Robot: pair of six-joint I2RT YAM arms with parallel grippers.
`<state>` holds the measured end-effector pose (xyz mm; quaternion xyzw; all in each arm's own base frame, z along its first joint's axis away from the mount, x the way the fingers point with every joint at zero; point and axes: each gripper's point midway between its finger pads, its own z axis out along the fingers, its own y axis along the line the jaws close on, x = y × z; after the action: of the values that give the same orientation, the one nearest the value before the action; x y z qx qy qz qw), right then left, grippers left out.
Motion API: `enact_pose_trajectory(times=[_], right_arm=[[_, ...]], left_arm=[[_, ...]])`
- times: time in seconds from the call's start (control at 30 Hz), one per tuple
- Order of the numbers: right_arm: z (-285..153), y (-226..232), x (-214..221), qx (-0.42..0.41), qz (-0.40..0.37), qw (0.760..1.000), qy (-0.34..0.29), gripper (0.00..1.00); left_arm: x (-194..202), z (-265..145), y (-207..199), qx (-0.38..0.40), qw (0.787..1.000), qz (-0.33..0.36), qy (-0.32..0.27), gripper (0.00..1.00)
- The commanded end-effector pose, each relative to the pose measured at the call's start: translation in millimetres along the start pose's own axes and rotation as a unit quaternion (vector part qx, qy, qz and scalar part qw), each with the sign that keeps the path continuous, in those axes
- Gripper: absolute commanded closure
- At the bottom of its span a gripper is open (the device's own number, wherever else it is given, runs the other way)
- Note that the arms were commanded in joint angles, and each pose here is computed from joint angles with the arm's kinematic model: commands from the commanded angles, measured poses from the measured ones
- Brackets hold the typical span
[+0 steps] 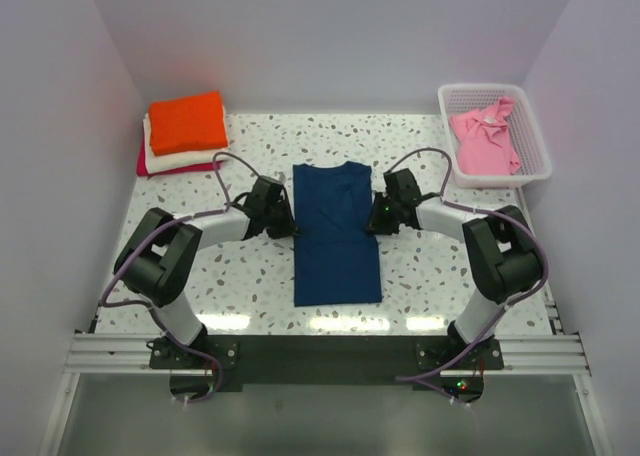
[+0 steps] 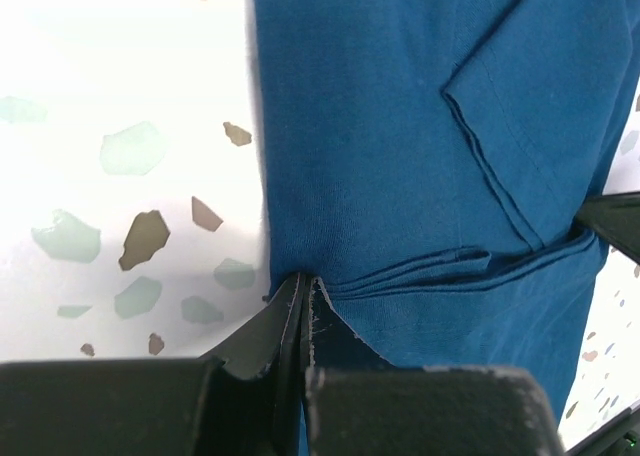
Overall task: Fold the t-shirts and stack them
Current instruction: Fold the tshirt
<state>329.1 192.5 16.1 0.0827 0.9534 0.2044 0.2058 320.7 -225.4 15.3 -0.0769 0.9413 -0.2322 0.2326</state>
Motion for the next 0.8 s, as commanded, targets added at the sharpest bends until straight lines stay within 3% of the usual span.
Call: enact_pose_trajectory(times=[0.0, 0.17, 0.43, 0.53, 0.6, 0.63, 0.77], right_arm=[[-3, -35, 46, 0.071, 0.010, 0.995, 0.064, 0.82], [-8, -44, 22, 0.105, 0.007, 0.993, 0.046, 0.80], [-24, -24, -8, 0.077, 0.000, 0.997, 0.027, 0.75], [-39, -15, -17, 0.059, 0.001, 0.998, 0.015, 0.72], [-48, -13, -19, 0.056, 0.001, 0.998, 0.012, 0.69], [-56, -13, -18, 0.055, 0.002, 0.998, 0.010, 0.68], [-72, -13, -5, 0.042, 0.007, 0.999, 0.014, 0.56]], left_arm=[[12, -5, 26, -0.047, 0.999, 0.005, 0.011, 1.00], [8, -1, 26, -0.050, 0.999, 0.007, 0.015, 1.00], [-14, -12, 7, -0.027, 0.999, 0.026, -0.002, 1.00], [-28, -22, -6, -0.009, 0.999, 0.033, -0.016, 0.88], [-37, -30, -13, 0.001, 0.999, 0.036, -0.026, 0.74], [-42, -39, -18, 0.009, 0.999, 0.038, -0.035, 0.63], [-44, -60, -23, 0.022, 0.998, 0.038, -0.045, 0.54]])
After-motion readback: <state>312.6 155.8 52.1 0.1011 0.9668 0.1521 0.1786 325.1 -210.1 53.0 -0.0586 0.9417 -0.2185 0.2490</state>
